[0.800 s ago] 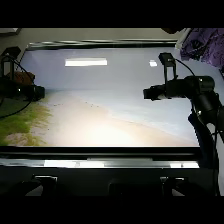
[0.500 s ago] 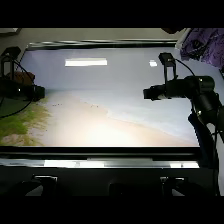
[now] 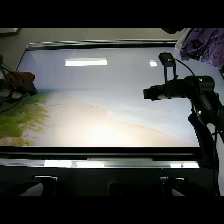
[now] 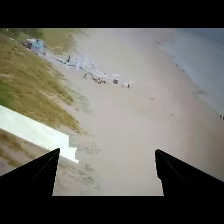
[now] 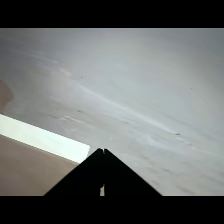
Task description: Fold the clothes and pants, and hang the long-sleeved shirts on hangers.
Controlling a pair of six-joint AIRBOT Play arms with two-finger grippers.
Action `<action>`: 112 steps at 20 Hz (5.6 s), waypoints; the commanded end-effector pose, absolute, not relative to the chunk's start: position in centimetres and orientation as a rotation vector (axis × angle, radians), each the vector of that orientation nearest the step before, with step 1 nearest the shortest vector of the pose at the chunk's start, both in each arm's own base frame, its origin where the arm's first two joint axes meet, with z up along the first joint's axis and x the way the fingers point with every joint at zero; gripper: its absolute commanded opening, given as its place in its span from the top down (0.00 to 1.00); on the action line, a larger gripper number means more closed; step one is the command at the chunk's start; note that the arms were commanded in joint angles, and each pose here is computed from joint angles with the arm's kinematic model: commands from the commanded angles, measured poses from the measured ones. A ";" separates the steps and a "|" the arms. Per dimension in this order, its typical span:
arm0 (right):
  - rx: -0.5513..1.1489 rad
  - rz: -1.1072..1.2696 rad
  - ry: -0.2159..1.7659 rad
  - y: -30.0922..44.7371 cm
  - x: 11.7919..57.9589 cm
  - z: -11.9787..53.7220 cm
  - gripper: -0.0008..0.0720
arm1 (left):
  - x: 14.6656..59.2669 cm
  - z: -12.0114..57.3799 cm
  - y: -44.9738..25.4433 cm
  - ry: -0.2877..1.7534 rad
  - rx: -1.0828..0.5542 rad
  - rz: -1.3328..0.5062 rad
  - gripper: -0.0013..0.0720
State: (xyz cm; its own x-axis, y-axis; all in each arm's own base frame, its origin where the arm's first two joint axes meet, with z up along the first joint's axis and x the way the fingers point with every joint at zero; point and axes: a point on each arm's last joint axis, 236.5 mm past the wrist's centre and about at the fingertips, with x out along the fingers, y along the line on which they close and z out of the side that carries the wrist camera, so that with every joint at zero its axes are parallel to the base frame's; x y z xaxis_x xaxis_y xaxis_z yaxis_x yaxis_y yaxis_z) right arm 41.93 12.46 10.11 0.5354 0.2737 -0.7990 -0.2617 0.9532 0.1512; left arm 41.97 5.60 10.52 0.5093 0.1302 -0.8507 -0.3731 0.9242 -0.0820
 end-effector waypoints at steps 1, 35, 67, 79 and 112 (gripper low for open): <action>0.014 0.320 0.951 12.5 42.0 10.2 0.95 | 46.7 9.5 14.4 0.855 -0.374 0.482 0.00; 0.014 0.320 0.950 12.5 42.0 10.2 0.95 | 47.8 16.4 -4.0 0.948 -0.445 -0.008 0.97; 0.599 0.548 1.317 21.9 33.0 -0.1 0.42 | 38.2 12.9 -6.1 0.933 -0.558 -0.057 0.06; 0.806 0.638 1.480 26.2 31.0 -8.0 0.41 | 36.5 10.6 -3.4 1.048 -0.593 0.020 0.06; 0.793 0.559 1.350 22.8 31.9 -0.3 0.95 | 47.2 -10.3 1.0 1.142 -0.818 0.136 0.96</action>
State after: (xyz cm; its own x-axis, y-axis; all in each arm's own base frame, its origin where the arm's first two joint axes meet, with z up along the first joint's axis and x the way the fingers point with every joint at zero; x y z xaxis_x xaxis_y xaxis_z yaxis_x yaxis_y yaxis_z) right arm 31.65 22.85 -1.19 0.1327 0.7577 -0.6390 0.0950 0.6320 0.7691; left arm 46.27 2.19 -10.65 0.4517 -0.2739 -0.8490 -0.5151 0.6969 -0.4989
